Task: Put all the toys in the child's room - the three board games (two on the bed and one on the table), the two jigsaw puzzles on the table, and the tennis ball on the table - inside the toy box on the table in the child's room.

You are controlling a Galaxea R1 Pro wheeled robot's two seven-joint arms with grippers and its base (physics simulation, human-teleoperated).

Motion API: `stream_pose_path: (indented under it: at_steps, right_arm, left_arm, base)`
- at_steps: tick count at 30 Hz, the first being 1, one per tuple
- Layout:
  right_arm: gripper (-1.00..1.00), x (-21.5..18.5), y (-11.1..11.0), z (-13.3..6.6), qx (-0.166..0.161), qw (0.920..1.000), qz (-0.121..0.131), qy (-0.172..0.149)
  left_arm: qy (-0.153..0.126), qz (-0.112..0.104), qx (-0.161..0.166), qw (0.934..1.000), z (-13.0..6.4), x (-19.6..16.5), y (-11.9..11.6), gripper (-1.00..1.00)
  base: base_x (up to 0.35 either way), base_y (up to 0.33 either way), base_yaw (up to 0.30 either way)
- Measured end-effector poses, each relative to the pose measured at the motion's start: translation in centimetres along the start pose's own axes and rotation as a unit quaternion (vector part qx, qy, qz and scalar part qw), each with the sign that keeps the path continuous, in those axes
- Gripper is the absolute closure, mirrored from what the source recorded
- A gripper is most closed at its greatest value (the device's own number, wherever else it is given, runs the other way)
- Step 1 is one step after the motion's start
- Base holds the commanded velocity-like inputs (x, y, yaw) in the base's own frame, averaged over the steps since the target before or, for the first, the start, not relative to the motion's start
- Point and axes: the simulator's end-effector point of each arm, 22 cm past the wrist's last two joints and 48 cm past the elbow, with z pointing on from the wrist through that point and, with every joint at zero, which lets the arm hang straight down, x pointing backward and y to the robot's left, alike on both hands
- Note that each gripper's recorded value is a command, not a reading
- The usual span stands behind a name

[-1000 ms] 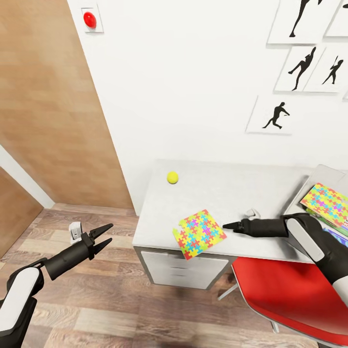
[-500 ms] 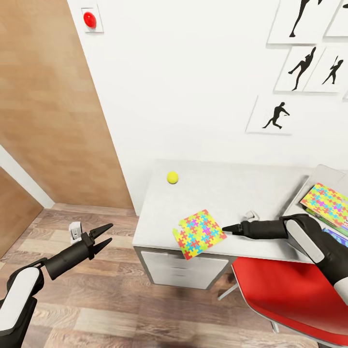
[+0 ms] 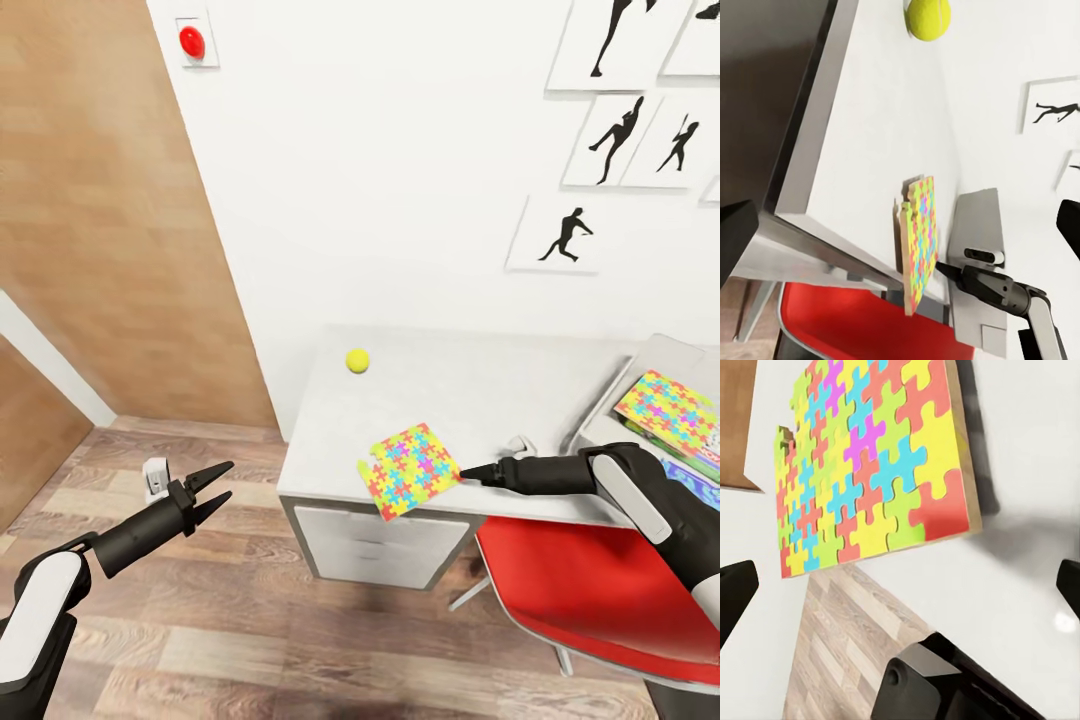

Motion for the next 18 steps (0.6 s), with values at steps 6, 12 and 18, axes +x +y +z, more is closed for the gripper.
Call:
stream_pose_path:
  at_steps: [6, 12, 18]
  right_arm:
    - [-1.0, -0.1, -0.03, -0.08, 0.0, 1.0, 0.0, -0.002]
    - [-1.0, -0.18, -0.03, -0.12, 0.0, 1.0, 0.0, -0.003]
    - [-1.0, -0.26, -0.07, -0.19, 0.001, 1.0, 0.0, -0.004]
  left_arm:
    - [0.0, 0.0, 0.0, 1.0, -0.01, -0.03, -0.02, -1.0]
    - [0.0, 0.0, 0.0, 1.0, 0.0, -0.02, -0.03, -1.0]
    - [0.0, 0.0, 0.0, 1.0, 0.0, 0.0, -0.03, -1.0]
  base:
    - [-0.024, 0.0, 0.105]
    - [-0.008, 0.0, 0.226]
    - [-0.003, 0.0, 0.27]
